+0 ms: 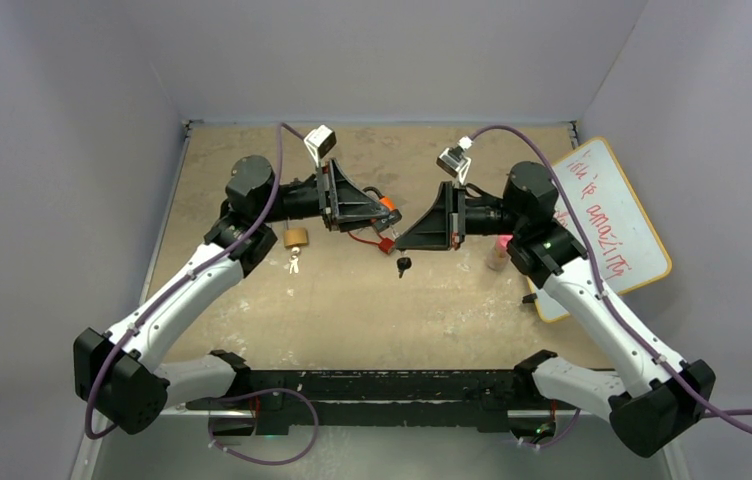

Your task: Unlock with the key

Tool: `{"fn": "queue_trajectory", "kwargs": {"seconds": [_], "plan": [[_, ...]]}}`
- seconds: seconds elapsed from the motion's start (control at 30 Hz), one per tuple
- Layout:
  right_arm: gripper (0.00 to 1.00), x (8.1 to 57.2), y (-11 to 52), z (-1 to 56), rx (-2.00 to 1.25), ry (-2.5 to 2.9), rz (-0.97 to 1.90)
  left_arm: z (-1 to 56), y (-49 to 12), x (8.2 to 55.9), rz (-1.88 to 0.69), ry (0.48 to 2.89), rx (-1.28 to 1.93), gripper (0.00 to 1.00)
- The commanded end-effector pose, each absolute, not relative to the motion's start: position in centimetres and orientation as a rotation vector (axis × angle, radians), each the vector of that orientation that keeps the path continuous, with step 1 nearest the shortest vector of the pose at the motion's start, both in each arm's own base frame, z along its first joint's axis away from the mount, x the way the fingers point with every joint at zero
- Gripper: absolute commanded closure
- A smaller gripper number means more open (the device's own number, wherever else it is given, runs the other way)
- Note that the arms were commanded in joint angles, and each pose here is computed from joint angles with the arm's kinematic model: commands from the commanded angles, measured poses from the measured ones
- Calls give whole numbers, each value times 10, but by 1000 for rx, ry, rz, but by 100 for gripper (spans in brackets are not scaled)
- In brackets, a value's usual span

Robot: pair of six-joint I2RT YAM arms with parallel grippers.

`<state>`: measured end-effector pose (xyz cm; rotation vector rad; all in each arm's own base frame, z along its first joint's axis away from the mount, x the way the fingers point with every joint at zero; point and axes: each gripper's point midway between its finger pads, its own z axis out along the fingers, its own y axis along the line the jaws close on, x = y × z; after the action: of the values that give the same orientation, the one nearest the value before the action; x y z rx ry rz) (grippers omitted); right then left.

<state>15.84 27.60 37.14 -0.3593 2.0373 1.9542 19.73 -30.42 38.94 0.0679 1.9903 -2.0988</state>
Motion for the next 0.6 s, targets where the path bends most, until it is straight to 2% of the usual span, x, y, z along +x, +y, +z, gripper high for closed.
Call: {"fn": "queue_trajectory", "kwargs": {"seconds": [0.0, 0.37, 0.57], "plan": [[100, 182, 281, 385, -269, 1996, 1925, 411, -301, 176, -2056, 1908, 283, 100], [100, 222, 293, 393, -192, 1978, 1848, 394, -301, 182, -1994, 1946, 234, 100], [100, 235, 295, 389, -270, 1948, 1788, 401, -300, 172, -2006, 1920, 354, 100]]}}
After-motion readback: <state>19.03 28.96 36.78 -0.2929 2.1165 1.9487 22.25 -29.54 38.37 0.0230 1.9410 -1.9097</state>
